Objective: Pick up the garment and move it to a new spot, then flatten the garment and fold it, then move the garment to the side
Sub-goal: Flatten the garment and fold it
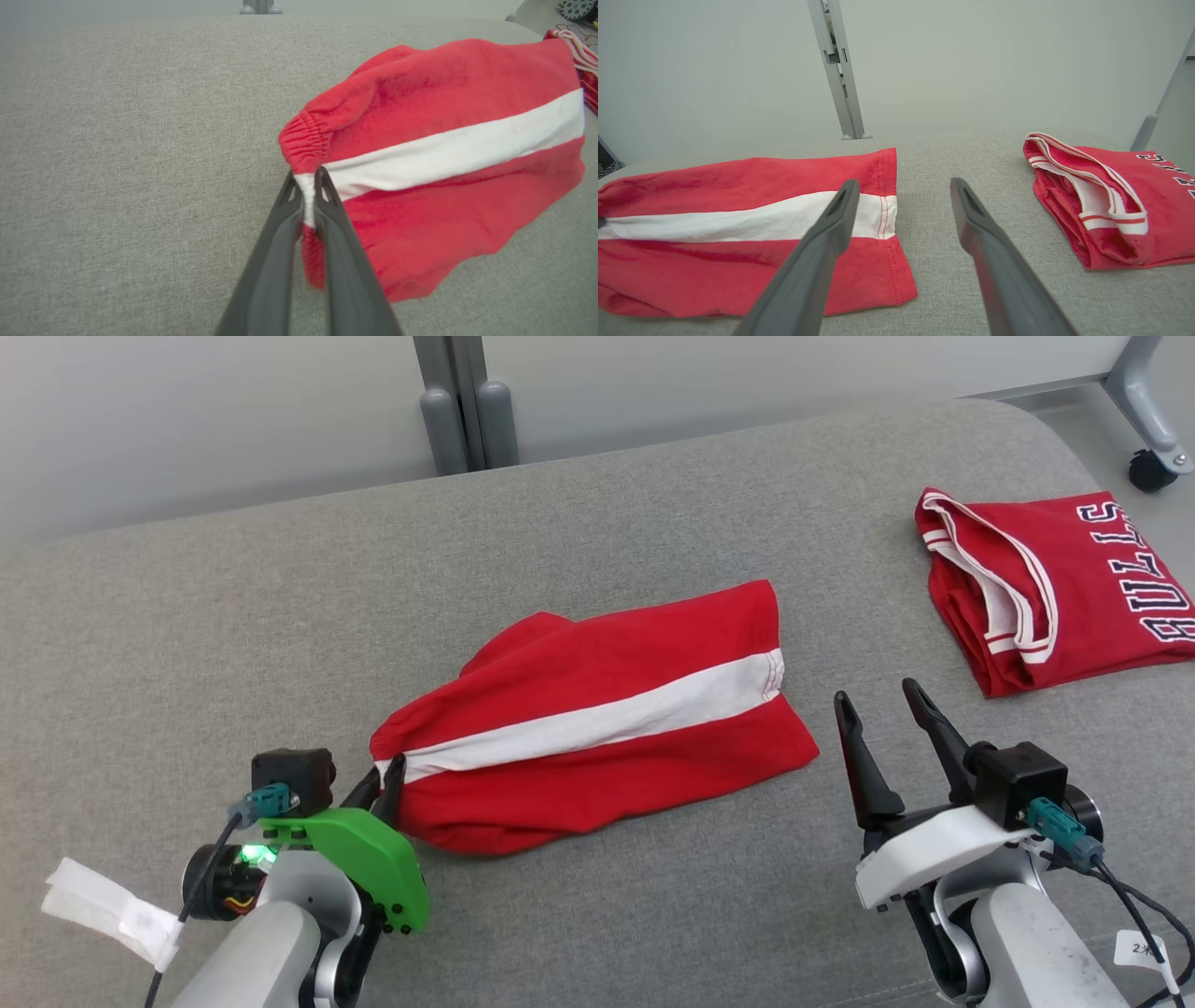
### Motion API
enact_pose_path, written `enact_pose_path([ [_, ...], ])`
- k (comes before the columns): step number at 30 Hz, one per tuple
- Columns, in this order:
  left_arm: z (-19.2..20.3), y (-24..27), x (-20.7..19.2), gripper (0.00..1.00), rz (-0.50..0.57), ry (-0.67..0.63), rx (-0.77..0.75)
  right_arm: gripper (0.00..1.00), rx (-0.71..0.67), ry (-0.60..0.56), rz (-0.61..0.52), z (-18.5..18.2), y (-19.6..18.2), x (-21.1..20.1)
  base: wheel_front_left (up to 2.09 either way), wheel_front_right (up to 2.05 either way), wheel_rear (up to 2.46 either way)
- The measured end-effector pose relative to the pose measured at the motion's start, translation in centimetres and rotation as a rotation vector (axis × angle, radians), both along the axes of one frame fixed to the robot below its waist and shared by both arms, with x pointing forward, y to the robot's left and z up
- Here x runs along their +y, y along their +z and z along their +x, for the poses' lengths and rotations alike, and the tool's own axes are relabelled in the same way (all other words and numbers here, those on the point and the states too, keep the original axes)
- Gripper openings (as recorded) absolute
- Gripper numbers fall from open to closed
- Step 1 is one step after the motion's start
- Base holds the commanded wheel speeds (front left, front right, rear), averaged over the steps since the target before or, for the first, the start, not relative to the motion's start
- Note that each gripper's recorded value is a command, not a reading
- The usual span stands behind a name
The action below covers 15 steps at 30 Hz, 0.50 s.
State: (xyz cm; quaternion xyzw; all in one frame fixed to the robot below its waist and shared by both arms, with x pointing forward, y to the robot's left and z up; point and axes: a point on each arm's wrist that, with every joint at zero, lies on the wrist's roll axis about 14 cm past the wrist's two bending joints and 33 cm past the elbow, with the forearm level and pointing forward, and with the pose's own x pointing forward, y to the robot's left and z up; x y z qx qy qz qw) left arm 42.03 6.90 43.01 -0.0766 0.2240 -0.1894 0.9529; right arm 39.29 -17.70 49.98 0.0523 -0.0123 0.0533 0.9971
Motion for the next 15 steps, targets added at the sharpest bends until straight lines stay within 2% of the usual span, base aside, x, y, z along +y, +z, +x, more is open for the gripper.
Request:
enact_pose_path([
  [1,0.0,0.1,0.0,1.0,-0.01,0.012,-0.009,1.0,-0.002,-0.001,-0.001,-0.1,0.1,0.0,0.0,0.0,0.0],
  [4,-0.2,0.4,-0.2,1.0,-0.051,0.04,-0.034,1.0,-0.008,-0.004,-0.003,-0.3,0.3,-0.2,0.0,0.0,0.0],
  [11,-0.6,3.1,0.4,1.0,-0.193,0.136,-0.209,1.0,-0.013,-0.012,-0.004,-1.0,0.6,-0.6,0.0,0.0,0.0],
  [15,-0.4,5.4,2.9,1.0,-0.237,0.246,-0.298,1.0,-0.012,-0.017,-0.007,-1.2,0.6,-0.9,0.0,0.0,0.0],
])
